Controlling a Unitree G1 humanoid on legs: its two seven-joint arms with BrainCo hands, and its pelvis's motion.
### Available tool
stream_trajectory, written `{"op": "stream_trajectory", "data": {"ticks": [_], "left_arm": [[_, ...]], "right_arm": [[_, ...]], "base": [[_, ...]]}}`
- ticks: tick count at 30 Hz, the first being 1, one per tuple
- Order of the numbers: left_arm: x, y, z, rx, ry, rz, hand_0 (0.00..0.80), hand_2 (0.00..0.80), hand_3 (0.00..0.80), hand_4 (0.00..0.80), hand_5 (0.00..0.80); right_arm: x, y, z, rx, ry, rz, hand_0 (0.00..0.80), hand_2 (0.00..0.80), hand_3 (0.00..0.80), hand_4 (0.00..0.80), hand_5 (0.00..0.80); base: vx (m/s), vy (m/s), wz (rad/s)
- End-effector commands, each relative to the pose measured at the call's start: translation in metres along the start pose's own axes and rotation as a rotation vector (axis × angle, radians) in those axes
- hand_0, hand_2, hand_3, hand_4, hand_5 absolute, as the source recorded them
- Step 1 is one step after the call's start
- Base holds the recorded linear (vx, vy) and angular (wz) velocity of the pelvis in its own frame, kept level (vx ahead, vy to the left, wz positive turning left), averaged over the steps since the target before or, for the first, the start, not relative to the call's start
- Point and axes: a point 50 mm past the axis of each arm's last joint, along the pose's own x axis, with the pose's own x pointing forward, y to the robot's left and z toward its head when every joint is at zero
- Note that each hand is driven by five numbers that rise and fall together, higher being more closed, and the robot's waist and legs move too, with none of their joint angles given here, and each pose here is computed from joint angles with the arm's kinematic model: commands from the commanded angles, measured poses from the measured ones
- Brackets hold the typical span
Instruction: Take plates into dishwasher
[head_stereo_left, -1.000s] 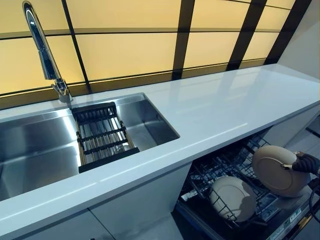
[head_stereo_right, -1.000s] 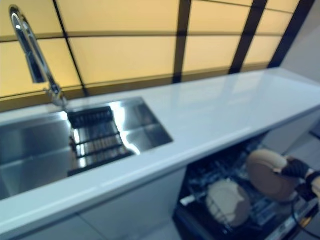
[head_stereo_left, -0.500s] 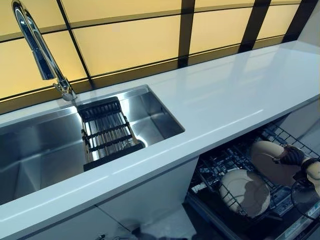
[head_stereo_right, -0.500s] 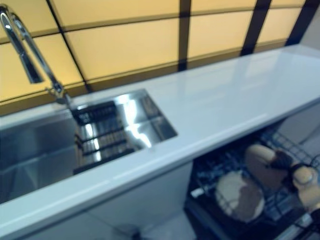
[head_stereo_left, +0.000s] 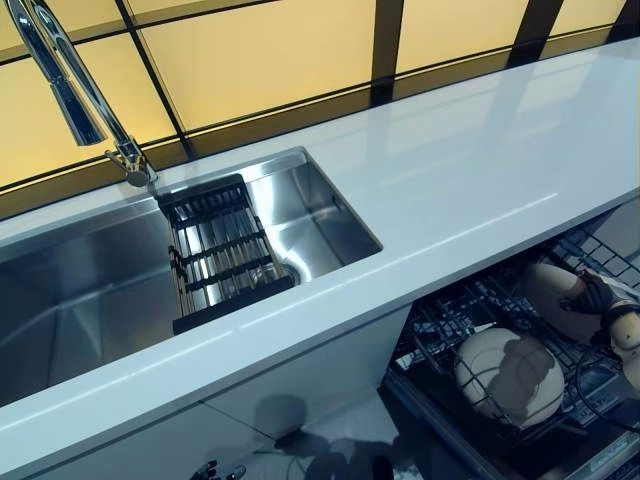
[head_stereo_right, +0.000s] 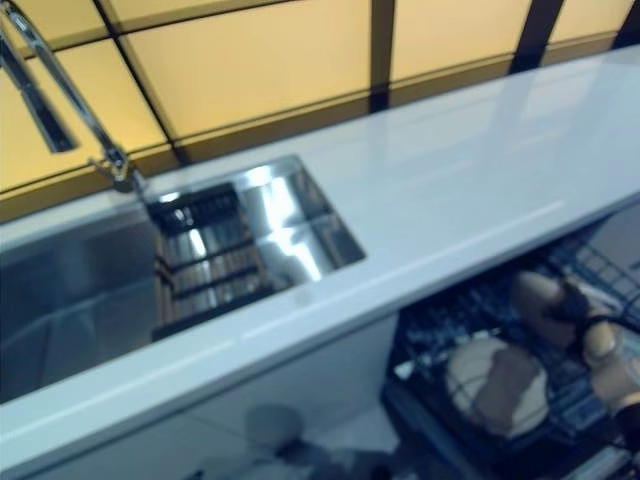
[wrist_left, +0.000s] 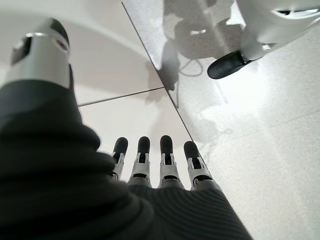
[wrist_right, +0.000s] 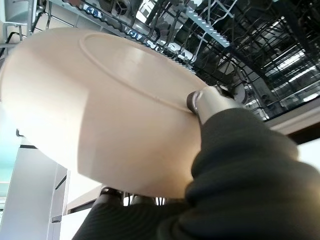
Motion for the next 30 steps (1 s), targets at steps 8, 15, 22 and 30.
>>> {"op": "stream_trajectory", "data": {"ticks": [8, 15, 22, 30], "left_arm": [[0.005, 0.011, 0.024, 0.019, -0.082, 0.010, 0.000, 0.000, 0.000, 0.000, 0.000], [0.006, 0.008, 0.028, 0.014, -0.100, -0.007, 0.000, 0.000, 0.000, 0.000, 0.000], [0.007, 0.005, 0.035, 0.018, -0.117, -0.024, 0.000, 0.000, 0.000, 0.000, 0.000], [0.008, 0.001, 0.040, 0.024, -0.127, -0.040, 0.000, 0.000, 0.000, 0.000, 0.000]], "right_arm": [[0.011, -0.016, 0.021, -0.150, -0.032, -0.085, 0.800, 0.800, 0.800, 0.800, 0.800], [0.013, -0.002, 0.019, -0.161, -0.001, -0.018, 0.800, 0.800, 0.800, 0.800, 0.800], [0.014, 0.011, 0.016, -0.148, 0.036, 0.049, 0.800, 0.800, 0.800, 0.800, 0.800], [0.017, 0.023, 0.009, -0.131, 0.084, 0.102, 0.800, 0.800, 0.800, 0.800, 0.800]], "base": [[-0.001, -0.001, 0.00], [0.000, 0.000, 0.00], [-0.023, 0.015, 0.03], [-0.006, 0.006, 0.01]]}}
